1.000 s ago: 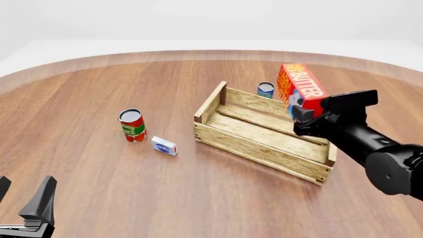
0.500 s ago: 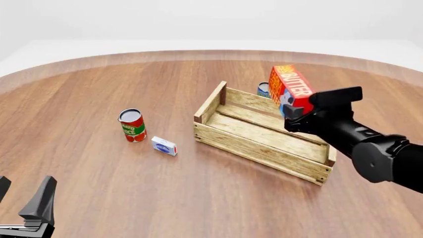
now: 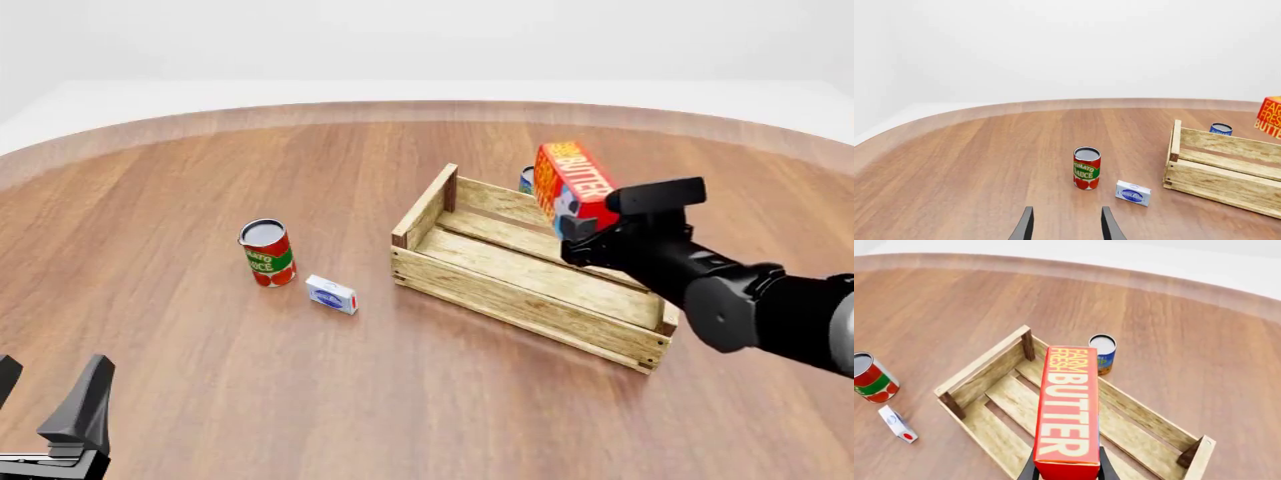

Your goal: Pick up the butter and put it in the tray.

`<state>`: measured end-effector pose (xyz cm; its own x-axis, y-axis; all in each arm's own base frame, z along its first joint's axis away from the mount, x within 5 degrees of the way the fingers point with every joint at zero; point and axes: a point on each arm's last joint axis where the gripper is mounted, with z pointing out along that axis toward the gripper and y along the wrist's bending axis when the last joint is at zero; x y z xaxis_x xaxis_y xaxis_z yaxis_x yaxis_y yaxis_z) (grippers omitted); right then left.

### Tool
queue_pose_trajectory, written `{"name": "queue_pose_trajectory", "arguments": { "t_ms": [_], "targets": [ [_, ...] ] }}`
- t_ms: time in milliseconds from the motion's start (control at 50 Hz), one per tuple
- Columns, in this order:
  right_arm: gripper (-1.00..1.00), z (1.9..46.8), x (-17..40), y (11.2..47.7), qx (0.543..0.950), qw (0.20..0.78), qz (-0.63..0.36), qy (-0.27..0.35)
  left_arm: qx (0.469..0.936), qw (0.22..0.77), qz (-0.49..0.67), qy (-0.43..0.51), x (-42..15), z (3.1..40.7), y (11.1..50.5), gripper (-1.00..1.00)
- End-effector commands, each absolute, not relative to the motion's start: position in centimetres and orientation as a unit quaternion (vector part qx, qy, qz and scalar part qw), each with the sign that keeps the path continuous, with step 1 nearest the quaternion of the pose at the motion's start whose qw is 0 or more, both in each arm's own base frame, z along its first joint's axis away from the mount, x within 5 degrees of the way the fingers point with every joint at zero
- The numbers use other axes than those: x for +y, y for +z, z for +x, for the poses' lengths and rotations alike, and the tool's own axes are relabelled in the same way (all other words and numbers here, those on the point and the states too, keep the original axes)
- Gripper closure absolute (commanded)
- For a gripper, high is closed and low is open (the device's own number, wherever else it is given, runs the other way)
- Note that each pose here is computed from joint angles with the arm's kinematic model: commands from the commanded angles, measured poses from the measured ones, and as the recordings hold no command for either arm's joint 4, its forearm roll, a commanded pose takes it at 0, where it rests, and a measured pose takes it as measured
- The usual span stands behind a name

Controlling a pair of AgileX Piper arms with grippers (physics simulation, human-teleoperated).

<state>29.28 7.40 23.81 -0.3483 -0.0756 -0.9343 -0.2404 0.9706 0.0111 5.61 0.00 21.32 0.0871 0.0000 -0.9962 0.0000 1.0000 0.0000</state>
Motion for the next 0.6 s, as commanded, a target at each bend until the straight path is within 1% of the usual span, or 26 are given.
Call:
{"name": "queue_pose_trajectory", "arguments": {
  "t_ms": [20, 600],
  "targets": [
    [1.0, 30.2, 7.5, 23.9, 0.814, 0.57, -0.087, 0.078, 0.676, 0.737, 0.0, 0.0, 0.0, 5.6, 21.3, -1.0],
    [1.0, 31.8, 8.0, 22.6, 0.82, 0.56, -0.089, 0.078, 0.676, 0.737, 0.0, 0.0, 0.0, 5.6, 21.3, -1.0]
  ]
}}
